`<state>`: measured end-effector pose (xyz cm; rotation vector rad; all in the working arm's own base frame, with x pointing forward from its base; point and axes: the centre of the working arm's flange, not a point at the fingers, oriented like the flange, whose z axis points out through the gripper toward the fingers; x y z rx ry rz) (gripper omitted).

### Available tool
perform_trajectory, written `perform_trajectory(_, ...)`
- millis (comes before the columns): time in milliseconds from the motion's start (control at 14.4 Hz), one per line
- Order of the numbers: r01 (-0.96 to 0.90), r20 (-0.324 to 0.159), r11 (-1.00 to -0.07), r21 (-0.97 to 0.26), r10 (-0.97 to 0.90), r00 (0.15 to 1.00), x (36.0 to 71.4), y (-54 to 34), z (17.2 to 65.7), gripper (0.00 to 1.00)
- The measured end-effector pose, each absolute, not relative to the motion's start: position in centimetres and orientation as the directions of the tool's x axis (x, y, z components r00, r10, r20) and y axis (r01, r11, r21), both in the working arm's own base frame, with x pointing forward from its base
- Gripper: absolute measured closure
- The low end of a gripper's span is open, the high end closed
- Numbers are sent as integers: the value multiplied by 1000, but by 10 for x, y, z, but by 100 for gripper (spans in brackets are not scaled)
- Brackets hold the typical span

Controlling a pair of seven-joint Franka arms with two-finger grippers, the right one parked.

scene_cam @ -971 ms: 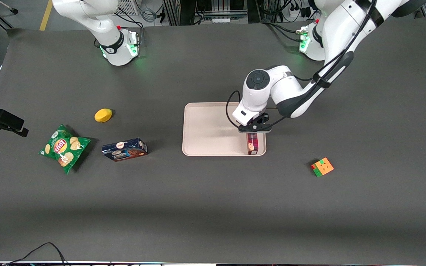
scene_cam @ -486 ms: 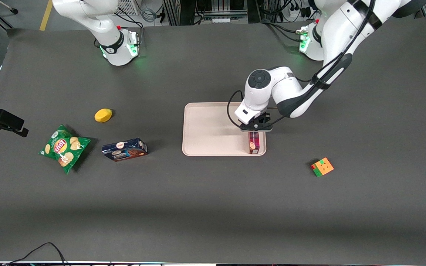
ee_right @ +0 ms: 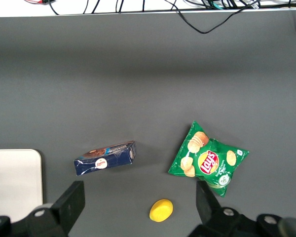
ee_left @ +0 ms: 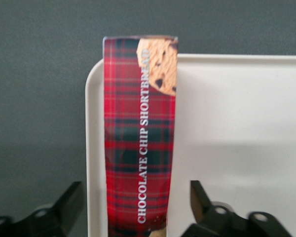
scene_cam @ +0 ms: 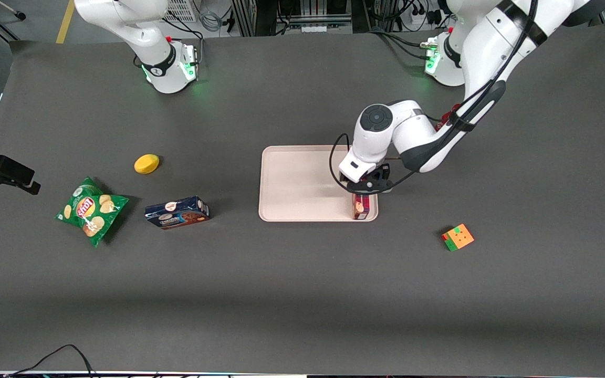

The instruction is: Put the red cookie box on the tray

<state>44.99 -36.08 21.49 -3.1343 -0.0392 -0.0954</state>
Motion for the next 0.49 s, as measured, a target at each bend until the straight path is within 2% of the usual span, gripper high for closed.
perform_trajectory(69,28,66,-1000,-1,28,997,453,-362,217,0)
perform_trajectory(277,32,101,-999,24,34,994,463,-372,239,0)
perform_trajectory(486,62,122,-998,31,65,990,475,-389,292,0)
